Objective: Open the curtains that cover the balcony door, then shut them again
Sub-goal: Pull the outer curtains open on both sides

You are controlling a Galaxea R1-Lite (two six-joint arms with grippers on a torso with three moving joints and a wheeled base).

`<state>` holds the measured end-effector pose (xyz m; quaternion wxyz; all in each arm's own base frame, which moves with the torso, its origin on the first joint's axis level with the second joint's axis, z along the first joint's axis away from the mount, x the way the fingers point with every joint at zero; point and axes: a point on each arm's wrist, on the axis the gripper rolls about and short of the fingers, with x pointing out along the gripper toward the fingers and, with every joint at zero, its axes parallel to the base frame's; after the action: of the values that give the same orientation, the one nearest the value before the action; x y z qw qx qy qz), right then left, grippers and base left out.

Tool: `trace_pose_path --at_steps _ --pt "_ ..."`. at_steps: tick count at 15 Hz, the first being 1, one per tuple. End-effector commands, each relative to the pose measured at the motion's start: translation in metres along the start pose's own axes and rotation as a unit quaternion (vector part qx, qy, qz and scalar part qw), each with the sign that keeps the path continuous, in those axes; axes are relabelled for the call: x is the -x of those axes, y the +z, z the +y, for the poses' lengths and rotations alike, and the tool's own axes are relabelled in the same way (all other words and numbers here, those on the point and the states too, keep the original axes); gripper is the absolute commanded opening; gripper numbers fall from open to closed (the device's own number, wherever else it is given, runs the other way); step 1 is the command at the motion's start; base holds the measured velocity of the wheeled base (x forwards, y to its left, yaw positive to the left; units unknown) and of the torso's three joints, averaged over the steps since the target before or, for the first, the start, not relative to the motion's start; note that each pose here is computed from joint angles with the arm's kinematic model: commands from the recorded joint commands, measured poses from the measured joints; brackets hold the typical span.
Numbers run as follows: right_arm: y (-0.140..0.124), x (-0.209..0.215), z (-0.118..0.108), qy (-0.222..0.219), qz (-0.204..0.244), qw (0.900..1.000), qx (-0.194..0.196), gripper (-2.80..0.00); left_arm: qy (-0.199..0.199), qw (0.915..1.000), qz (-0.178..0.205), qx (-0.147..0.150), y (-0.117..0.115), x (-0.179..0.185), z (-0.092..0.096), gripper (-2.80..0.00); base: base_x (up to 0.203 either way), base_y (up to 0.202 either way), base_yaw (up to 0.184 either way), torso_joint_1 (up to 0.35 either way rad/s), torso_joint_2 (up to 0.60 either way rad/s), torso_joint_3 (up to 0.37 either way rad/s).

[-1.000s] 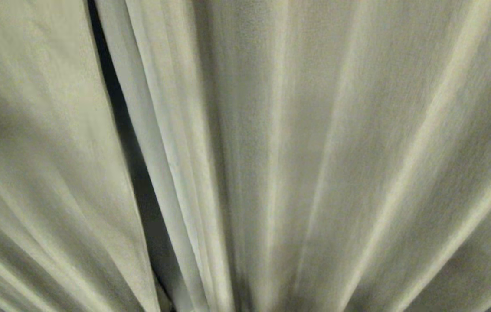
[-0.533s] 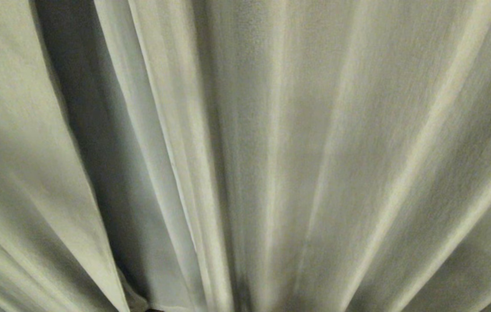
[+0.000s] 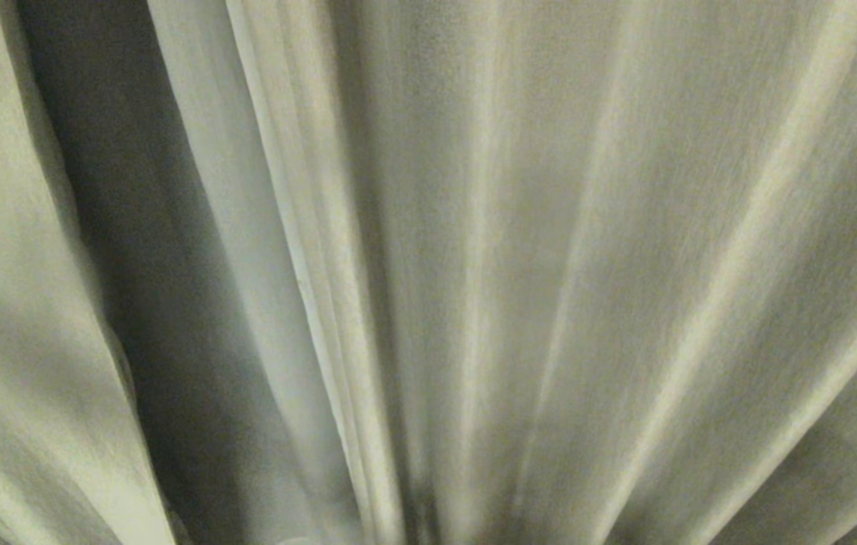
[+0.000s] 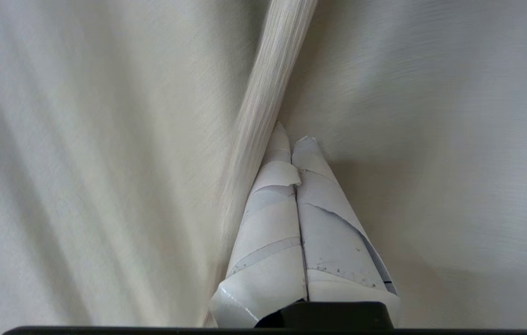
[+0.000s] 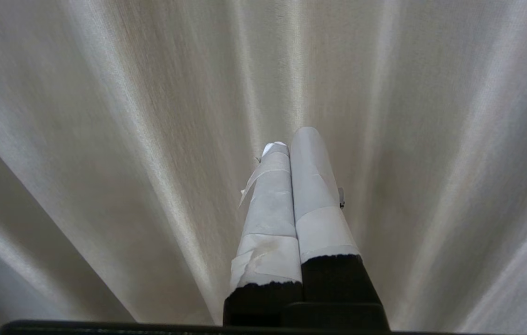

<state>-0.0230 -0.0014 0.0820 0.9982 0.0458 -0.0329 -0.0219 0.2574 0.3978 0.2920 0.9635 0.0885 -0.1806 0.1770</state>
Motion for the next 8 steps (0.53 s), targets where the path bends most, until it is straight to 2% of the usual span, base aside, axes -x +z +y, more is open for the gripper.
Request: trace_pose_path --at_steps 1,5,8 --pt "0.0001 0.0 0.0 0.0 0.0 1.0 0.0 -2.8 0.001 1.0 -0.001 -0.002 -0.0029 0.0016 0.0035 -2.8 0.0 0.0 0.0 0.0 0.0 0.0" --pt "0.0001 0.0 0.0 0.0 0.0 1.0 0.0 -2.8 0.005 1.0 0.001 -0.001 -0.0076 0.0052 0.0106 -2.8 0.0 0.0 0.0 0.0 0.0 0.0" --pt "0.0001 0.0 0.0 0.0 0.0 1.0 0.0 -2.8 -0.01 0.9999 0.005 -0.001 -0.0077 0.0053 0.0098 -2.8 0.0 0.0 0.0 0.0 0.0 0.0"
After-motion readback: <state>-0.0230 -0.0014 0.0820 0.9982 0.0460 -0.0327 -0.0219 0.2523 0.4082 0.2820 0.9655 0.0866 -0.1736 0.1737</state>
